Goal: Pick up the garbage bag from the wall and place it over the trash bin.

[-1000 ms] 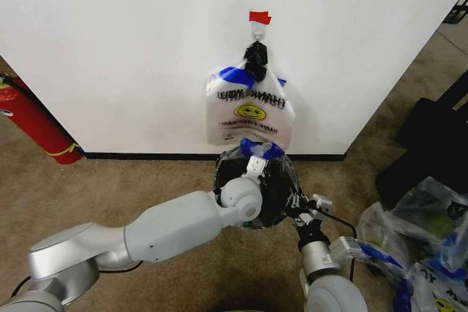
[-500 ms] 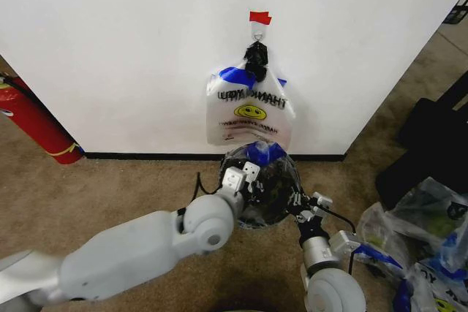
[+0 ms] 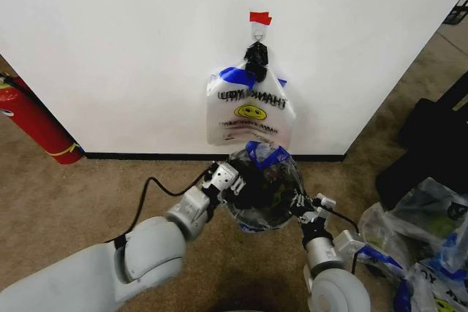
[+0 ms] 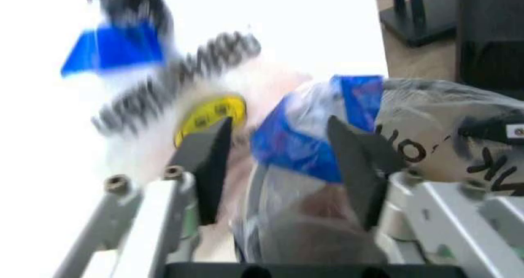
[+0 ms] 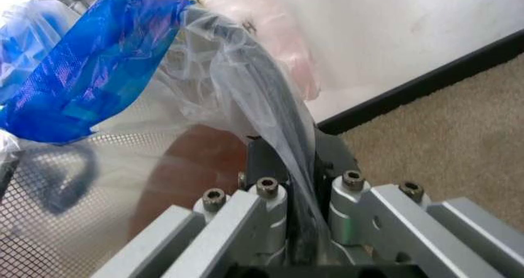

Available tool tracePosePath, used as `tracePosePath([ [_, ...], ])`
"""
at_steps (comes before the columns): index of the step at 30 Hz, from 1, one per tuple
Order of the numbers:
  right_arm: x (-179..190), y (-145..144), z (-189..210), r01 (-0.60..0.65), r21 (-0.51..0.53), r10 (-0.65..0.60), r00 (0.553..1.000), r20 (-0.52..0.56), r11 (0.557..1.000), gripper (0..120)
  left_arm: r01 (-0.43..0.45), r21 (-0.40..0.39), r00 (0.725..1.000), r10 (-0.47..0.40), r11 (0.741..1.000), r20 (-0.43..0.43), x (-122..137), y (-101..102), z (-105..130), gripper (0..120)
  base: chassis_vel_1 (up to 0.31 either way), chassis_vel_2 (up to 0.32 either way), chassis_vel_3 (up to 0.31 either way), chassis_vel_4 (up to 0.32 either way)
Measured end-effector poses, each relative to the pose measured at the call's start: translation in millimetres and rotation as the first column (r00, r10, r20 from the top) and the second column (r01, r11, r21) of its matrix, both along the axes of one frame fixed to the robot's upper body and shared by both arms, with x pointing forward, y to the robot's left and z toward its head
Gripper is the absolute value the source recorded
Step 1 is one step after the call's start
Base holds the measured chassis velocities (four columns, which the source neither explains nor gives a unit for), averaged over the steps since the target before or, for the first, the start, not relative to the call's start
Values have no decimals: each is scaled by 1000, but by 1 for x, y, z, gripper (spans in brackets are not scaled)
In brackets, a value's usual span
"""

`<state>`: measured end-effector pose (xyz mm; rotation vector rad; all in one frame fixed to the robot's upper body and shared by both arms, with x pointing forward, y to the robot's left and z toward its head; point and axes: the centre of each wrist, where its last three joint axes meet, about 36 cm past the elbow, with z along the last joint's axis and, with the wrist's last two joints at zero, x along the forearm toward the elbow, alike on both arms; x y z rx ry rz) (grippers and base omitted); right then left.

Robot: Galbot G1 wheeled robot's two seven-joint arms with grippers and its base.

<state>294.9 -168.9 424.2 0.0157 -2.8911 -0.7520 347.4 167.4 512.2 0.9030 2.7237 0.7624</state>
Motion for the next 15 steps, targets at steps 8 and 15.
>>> tracePosePath([
  [8,-3,3,3,1,1,-1,1000,-3,1000,0,96,122,989,-108,988,98,-1,-5,-31,84,0,0,0,0],
  [15,-5,7,3,-2,10,2,1000,-5,1000,0,99,161,985,-120,982,122,13,-19,-36,81,0,0,0,0],
])
